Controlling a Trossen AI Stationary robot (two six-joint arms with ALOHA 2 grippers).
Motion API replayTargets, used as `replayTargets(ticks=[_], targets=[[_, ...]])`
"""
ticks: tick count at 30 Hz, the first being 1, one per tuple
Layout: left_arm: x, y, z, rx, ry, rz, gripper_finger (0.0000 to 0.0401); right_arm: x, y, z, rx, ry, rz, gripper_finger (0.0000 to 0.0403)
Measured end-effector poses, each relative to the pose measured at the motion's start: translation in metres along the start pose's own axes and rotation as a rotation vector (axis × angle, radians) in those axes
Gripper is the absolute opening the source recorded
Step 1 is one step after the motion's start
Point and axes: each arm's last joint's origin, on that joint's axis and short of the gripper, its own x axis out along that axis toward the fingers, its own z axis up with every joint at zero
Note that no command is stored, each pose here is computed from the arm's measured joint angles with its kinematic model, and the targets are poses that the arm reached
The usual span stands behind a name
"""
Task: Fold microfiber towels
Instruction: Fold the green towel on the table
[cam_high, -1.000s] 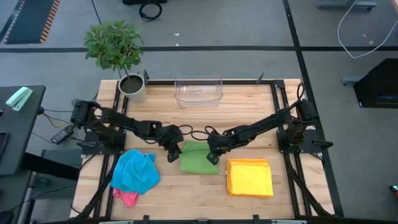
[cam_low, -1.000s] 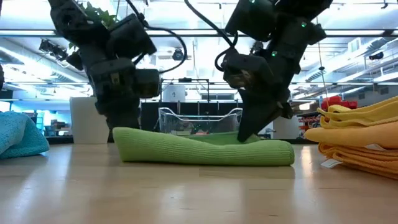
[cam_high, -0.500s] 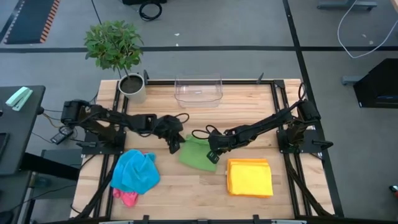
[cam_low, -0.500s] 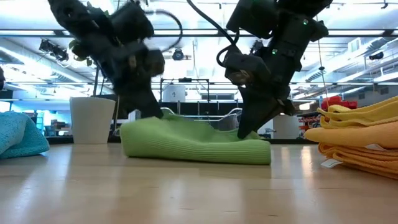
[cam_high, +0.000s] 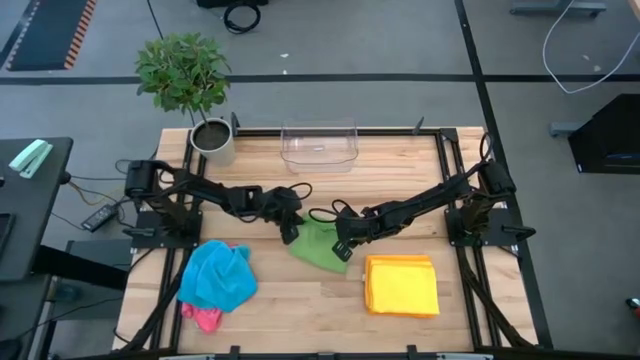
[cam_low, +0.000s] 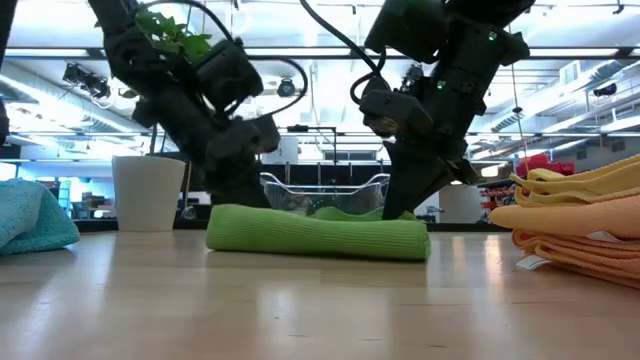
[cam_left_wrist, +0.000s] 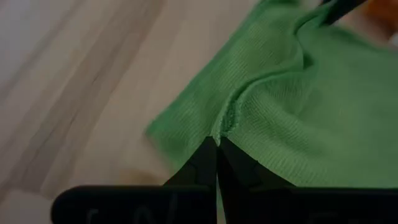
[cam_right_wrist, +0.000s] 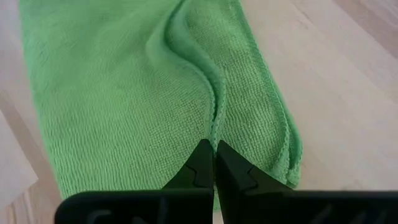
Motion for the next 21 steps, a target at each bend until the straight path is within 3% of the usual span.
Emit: replayTargets(ticks=[9, 15, 21], targets=[[0.013, 0.009, -0.008, -0.026, 0.043, 0.032, 0.0011, -0.003, -0.001, 0.000, -0.001, 0.004, -0.005, 0.0005], [0.013, 0.008, -0.010, 0.000, 0.065, 0.028, 0.0007, -0.022, -0.013, 0.009, 0.022, -0.041, -0.089, 0.0005], [0.013, 0.009, -0.011, 0.000, 0.072, 0.029, 0.0006, -0.002, -0.026, 0.011, -0.016, 0.009, -0.154, 0.0005]])
